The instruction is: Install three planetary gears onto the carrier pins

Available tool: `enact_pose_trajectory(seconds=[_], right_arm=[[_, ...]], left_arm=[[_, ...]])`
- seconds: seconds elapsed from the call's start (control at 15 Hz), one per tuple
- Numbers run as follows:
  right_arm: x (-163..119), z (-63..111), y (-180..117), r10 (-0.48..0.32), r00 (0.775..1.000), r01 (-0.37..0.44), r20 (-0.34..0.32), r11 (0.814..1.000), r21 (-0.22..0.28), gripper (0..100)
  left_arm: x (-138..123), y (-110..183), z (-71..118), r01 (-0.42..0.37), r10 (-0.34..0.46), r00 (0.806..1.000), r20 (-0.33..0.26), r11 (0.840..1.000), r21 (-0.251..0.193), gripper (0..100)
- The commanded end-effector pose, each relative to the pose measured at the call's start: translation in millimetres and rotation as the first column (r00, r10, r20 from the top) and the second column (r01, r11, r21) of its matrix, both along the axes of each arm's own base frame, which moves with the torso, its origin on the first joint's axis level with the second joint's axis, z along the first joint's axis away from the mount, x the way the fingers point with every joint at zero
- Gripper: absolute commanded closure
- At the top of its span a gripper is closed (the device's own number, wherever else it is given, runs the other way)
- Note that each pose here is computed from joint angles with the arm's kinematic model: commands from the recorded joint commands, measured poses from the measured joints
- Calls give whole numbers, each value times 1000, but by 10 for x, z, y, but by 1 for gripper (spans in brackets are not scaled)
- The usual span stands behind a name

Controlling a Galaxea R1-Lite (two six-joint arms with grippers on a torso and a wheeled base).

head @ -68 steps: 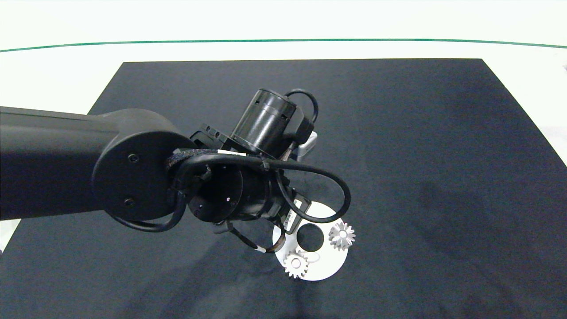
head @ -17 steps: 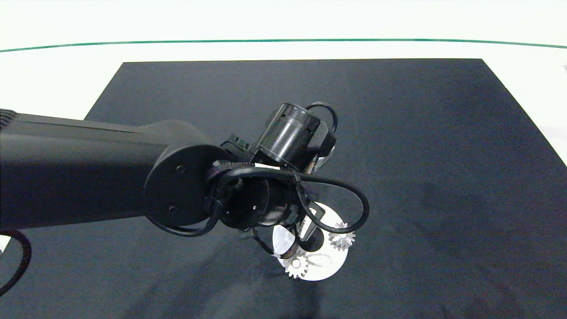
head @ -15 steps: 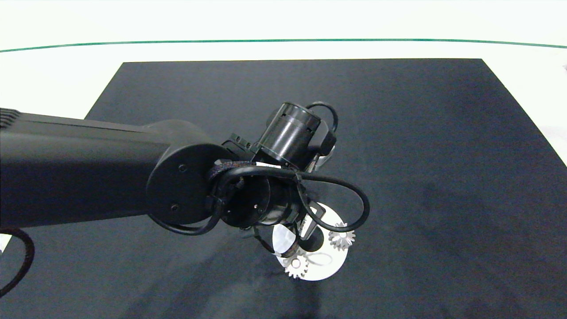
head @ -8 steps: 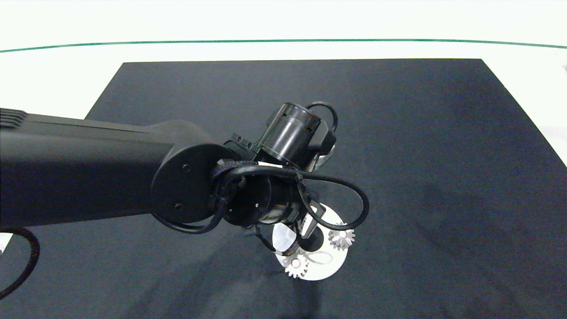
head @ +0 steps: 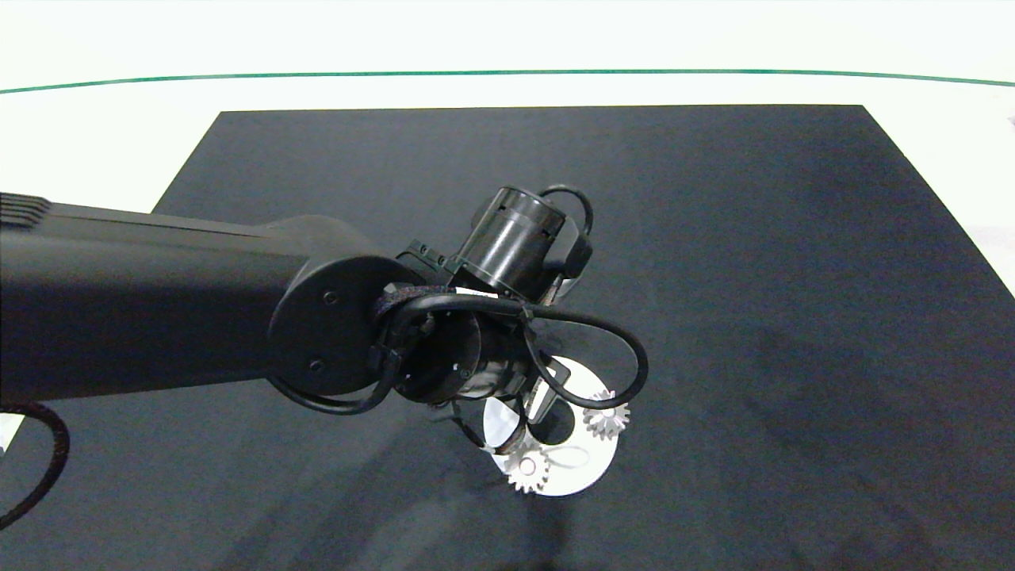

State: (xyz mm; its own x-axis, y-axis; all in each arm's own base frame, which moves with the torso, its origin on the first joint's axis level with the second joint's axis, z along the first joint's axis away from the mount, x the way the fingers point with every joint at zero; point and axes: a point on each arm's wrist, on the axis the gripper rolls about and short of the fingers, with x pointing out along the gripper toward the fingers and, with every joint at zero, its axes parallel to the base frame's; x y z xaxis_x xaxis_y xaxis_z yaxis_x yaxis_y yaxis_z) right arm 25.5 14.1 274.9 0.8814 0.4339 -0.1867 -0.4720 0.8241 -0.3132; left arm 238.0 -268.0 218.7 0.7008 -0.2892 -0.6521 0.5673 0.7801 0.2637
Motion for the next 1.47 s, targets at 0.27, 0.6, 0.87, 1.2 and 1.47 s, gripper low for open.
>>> enact_pose_trajectory(seconds=[0.27, 0.6, 0.87, 1.2, 1.47], right_arm=[[-8, -2, -6, 0, 1000, 0, 2, 1000, -1, 0], [-22, 0, -15, 6, 1000, -6, 11, 1000, -6, 0], [-15, 1, -10, 6, 1000, -6, 10, 1000, -7, 0], [-31, 11, -29, -13, 1000, 13, 20, 1000, -4, 0], [-32, 43, -107, -298, 952, 300, 69, 954, -26, 0]], left_arm=[[-37, 18, 22, 0, 0, 1000, 4, 1000, -2, 81], [-51, 18, 18, -1, 1, 1000, 2, 1000, -3, 0], [-65, 26, 17, -5, 5, 1000, -2, 1000, -6, 0], [-318, 554, 338, -93, 96, 993, 73, 995, -46, 0], [-785, 1436, 521, -292, 316, 921, 228, 947, -134, 0]])
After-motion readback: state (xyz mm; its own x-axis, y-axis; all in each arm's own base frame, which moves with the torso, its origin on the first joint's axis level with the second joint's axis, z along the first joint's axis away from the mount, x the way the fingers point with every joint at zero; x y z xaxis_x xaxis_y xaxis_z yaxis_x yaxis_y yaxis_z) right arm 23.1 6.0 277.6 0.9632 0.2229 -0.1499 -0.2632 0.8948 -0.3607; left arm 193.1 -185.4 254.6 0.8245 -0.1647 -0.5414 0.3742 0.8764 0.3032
